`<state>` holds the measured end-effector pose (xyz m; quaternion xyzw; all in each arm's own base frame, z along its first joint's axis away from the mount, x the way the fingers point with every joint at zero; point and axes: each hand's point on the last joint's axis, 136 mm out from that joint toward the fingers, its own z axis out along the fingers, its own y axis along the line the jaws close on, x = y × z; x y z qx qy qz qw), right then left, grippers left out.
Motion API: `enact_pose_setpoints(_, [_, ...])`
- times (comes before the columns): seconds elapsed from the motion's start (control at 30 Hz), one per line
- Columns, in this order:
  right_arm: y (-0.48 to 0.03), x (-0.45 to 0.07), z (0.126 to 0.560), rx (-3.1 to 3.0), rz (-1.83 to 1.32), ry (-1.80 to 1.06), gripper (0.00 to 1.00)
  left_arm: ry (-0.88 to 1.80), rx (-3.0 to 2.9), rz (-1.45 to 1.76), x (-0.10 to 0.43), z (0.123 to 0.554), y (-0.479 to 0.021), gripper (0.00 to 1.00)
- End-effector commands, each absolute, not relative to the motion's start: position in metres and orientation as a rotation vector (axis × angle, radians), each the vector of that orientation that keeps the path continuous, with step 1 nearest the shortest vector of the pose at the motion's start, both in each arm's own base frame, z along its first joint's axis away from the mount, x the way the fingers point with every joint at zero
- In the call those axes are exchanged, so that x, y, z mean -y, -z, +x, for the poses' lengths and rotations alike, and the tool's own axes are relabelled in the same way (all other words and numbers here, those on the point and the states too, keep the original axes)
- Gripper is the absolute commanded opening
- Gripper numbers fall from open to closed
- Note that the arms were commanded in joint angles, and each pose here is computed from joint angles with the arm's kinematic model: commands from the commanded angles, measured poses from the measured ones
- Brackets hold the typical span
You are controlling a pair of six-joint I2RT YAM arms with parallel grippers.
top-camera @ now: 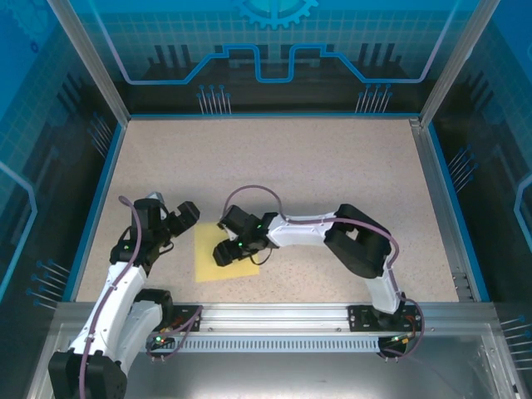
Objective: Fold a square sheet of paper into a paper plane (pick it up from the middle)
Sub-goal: Move the square sheet of paper to the center of the table.
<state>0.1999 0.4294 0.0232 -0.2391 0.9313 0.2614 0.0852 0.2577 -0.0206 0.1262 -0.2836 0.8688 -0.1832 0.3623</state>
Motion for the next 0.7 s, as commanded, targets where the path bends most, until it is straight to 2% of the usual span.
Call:
enact_pose_setpoints(0.0, [0.017,-0.358,0.205,-2.947,-0.593,-0.523,0.67,0.533,-2.270,-0.720,0.030,0.254,-0.121,0.99])
enact_pose_setpoints(0.23, [0.008,-0.291,0.223,-2.954,-0.526,-0.414,0.68,0.654,-2.296,-0.668,0.048,0.258,-0.123,0.98])
enact_pose_setpoints(0.4, [-0.013,-0.272,0.233,-2.912,-0.488,-0.404,0.69,0.703,-2.317,-0.648,0.056,0.261,-0.120,0.98])
enact_pose_setpoints(0.67, [-0.060,-0.346,0.227,-2.718,-0.765,-0.691,0.68,0.748,-2.344,-0.622,0.066,0.266,-0.117,0.98])
